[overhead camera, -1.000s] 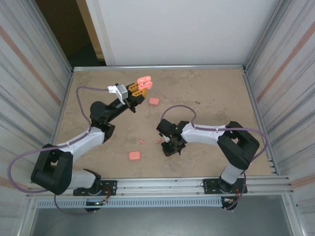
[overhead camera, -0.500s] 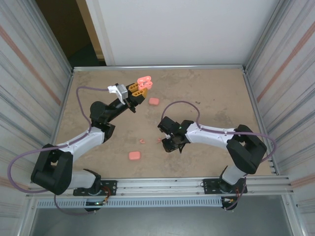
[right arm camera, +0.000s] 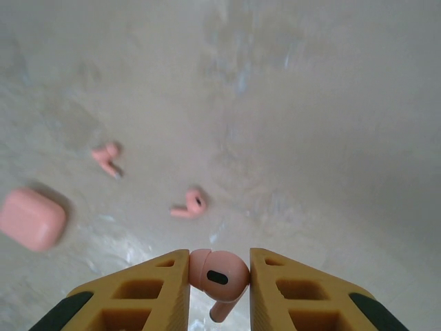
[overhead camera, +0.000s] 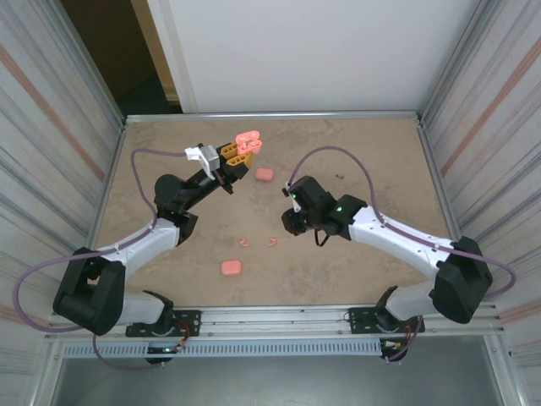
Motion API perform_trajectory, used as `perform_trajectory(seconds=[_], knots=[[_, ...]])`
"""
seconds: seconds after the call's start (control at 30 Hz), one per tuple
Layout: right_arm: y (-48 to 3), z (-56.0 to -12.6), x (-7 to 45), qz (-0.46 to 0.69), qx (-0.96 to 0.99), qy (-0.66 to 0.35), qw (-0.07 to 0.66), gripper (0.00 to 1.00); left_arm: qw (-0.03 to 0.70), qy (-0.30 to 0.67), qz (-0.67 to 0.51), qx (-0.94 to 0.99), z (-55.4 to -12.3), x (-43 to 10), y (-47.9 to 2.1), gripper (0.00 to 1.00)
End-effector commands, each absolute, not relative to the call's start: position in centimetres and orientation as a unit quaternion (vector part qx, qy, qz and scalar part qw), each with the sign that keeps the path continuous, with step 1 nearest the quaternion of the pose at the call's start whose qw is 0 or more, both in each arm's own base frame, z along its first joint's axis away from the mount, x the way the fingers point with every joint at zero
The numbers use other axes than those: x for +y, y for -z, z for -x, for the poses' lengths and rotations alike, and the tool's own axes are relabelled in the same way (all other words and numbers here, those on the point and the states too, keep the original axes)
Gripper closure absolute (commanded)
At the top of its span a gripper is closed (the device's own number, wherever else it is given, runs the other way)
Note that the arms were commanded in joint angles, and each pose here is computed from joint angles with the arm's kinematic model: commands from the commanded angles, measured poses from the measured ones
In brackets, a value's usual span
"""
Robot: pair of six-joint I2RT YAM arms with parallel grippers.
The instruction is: Insert wireless bluetooth earbuds into charging case
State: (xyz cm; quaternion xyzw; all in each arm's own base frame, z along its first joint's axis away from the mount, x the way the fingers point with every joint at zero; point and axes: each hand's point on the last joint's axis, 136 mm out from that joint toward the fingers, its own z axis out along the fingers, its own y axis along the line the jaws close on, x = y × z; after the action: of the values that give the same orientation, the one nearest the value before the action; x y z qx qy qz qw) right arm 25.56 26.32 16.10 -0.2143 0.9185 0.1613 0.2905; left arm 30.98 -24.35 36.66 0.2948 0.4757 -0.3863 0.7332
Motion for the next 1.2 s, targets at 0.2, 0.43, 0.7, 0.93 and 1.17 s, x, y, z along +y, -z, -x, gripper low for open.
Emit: perform_trajectory(seconds=[0.2,0.43,0.7,0.93,1.17], knots=[[-28.0,-29.4,26.8,0.217,0.84,-0.213,0.449,0.74,0.746,0.398,-0.297,0.444,-30.2,-24.4,-38.2,1.0],[-33.7,-30.2,27.4,0.223,0.798,-0.235,0.508,0.75,0.745,0.401,-0.295,0.445,-30.4,-24.5,-38.1,1.0],[-38.6,-30.4,28.3,0.231,0.759,-0.257,0.552,0.75,0.743,0.403,-0.294,0.446,-30.6,-24.6,-38.0,1.0],[-42.1,-30.6,29.0,0.236,0.727,-0.275,0.583,0.76,0.74,0.408,-0.294,0.447,-30.9,-24.9,-37.9,1.0],[-43.6,-31.2,30.7,0.247,0.711,-0.289,0.592,0.76,0.738,0.411,-0.296,0.445,-30.8,-25.1,-38.0,1.0]])
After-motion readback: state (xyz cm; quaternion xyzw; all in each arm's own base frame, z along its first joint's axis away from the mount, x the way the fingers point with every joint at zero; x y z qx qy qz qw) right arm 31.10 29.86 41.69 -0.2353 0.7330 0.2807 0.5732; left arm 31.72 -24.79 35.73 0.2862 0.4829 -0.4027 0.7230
